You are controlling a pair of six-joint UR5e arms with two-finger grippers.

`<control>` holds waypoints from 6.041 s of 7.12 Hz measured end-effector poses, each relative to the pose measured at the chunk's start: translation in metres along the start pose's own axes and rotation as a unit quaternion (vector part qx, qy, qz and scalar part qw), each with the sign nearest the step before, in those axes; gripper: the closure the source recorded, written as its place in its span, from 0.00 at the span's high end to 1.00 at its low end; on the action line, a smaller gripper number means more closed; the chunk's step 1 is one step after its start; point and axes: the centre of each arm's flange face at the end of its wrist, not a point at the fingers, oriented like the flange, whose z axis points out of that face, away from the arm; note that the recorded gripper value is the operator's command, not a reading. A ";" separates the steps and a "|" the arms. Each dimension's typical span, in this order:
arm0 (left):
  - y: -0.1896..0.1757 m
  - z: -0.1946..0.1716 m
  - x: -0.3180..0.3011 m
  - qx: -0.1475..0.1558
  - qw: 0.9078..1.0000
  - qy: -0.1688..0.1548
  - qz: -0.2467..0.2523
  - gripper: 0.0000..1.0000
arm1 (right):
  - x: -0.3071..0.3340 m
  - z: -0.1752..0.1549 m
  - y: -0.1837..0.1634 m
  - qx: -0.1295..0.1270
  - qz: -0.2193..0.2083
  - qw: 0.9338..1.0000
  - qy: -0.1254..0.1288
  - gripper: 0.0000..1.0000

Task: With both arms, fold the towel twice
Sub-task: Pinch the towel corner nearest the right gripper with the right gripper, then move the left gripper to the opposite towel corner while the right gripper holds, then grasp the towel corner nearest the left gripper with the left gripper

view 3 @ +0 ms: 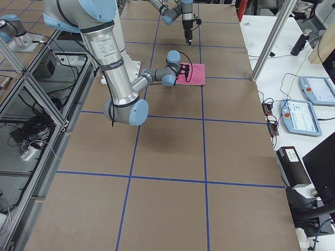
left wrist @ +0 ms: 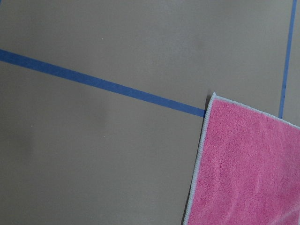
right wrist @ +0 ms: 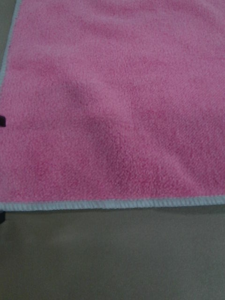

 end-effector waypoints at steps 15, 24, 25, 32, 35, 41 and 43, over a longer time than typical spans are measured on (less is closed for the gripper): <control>-0.001 0.002 -0.004 0.000 1.000 -0.004 -0.001 1.00 | 0.001 0.002 0.000 -0.001 0.013 1.000 0.001 0.00; 0.002 0.004 0.006 0.000 1.000 0.002 -0.018 1.00 | -0.021 -0.008 -0.004 0.002 0.044 0.999 -0.018 0.00; 0.008 0.008 0.015 0.002 1.000 0.006 -0.026 1.00 | -0.023 -0.011 -0.006 0.005 0.044 0.999 -0.022 0.00; 0.091 0.084 0.055 -0.004 0.999 0.001 -0.045 0.98 | -0.025 -0.028 -0.021 0.019 0.041 0.998 -0.043 0.00; 0.088 0.099 0.060 -0.006 0.999 -0.006 -0.047 0.93 | -0.025 -0.029 -0.023 0.021 0.041 0.998 -0.043 0.00; 0.088 0.110 0.054 -0.008 0.999 -0.016 -0.048 0.88 | -0.024 -0.030 -0.025 0.022 0.042 0.998 -0.043 0.00; 0.091 0.112 0.054 -0.011 0.999 -0.017 -0.048 0.83 | -0.024 -0.031 -0.026 0.023 0.042 0.998 -0.044 0.00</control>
